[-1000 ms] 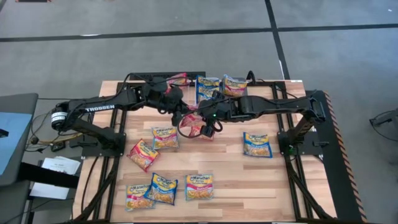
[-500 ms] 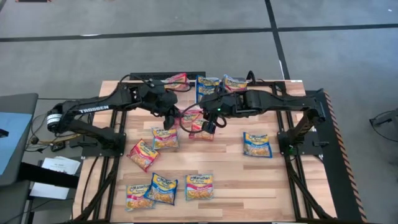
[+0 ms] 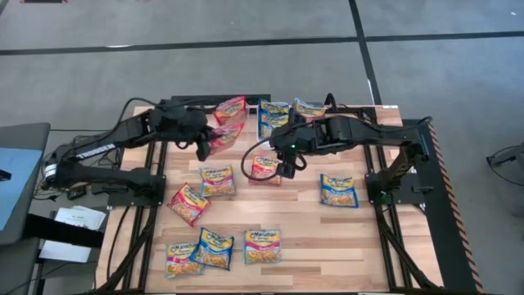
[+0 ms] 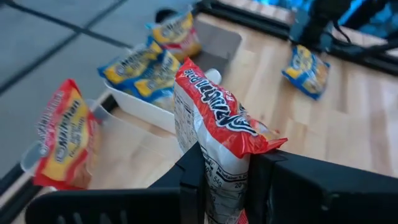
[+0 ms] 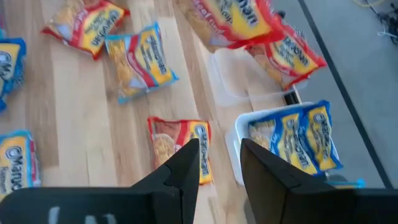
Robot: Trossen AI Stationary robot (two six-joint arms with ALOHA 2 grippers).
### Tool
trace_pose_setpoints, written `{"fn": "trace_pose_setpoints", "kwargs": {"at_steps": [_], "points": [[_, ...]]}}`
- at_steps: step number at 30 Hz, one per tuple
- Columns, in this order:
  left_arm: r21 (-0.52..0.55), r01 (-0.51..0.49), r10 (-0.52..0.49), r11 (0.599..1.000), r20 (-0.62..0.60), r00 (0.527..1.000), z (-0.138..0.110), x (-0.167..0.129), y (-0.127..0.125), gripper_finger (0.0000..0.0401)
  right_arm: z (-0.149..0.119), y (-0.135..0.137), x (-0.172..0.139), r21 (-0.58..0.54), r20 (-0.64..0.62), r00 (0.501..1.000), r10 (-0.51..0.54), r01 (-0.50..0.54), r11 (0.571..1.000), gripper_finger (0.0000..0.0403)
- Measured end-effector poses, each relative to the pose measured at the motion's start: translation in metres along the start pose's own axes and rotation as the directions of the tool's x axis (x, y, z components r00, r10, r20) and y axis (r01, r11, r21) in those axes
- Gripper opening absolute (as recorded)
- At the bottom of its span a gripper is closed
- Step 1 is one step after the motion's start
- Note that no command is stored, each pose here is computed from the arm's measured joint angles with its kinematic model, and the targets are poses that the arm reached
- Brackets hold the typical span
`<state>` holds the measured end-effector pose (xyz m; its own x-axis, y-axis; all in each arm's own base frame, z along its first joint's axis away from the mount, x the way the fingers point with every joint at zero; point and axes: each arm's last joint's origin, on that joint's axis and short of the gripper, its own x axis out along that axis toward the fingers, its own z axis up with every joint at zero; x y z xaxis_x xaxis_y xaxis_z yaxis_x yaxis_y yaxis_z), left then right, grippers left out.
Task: Sort Maruchan noodles
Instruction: Put the red noodle pack into the transparent bin
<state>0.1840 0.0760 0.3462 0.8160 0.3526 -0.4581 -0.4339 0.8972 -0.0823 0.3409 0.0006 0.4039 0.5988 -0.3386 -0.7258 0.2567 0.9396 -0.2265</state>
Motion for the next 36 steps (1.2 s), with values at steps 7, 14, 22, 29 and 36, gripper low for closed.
{"fn": "trace_pose_setpoints", "kwargs": {"at_steps": [7, 14, 22, 29, 36], "points": [[-0.01, -0.07, 0.071, 0.997, 0.208, 0.976, -0.035, 0.019, 0.021, 0.0047, -0.001, -0.006, 0.002, 0.005, -0.016, 1.0, -0.013, 0.013, 1.0, 0.0137], [0.019, -0.14, 0.123, 0.99, 0.366, 0.922, -0.061, 0.039, 0.04, 0.0048, -0.001, -0.012, 0.004, 0.023, -0.021, 0.999, -0.028, 0.029, 0.999, 0.0137], [0.029, -0.164, 0.137, 0.986, 0.423, 0.896, -0.08, 0.058, 0.058, 0.0048, -0.001, -0.012, 0.004, 0.072, -0.02, 0.999, -0.027, 0.029, 0.997, 0.0137], [0.02, -0.172, 0.15, 0.985, 0.4, 0.904, -0.088, 0.08, 0.078, 0.0048, 0.0, -0.011, 0.004, 0.076, -0.016, 1.0, -0.027, 0.028, 0.997, 0.0137], [-0.04, -0.181, 0.183, 0.983, 0.369, 0.911, -0.1, 0.1, 0.097, 0.0048, 0.0, -0.011, 0.005, 0.077, -0.014, 1.0, -0.027, 0.028, 0.997, 0.0137]]}}
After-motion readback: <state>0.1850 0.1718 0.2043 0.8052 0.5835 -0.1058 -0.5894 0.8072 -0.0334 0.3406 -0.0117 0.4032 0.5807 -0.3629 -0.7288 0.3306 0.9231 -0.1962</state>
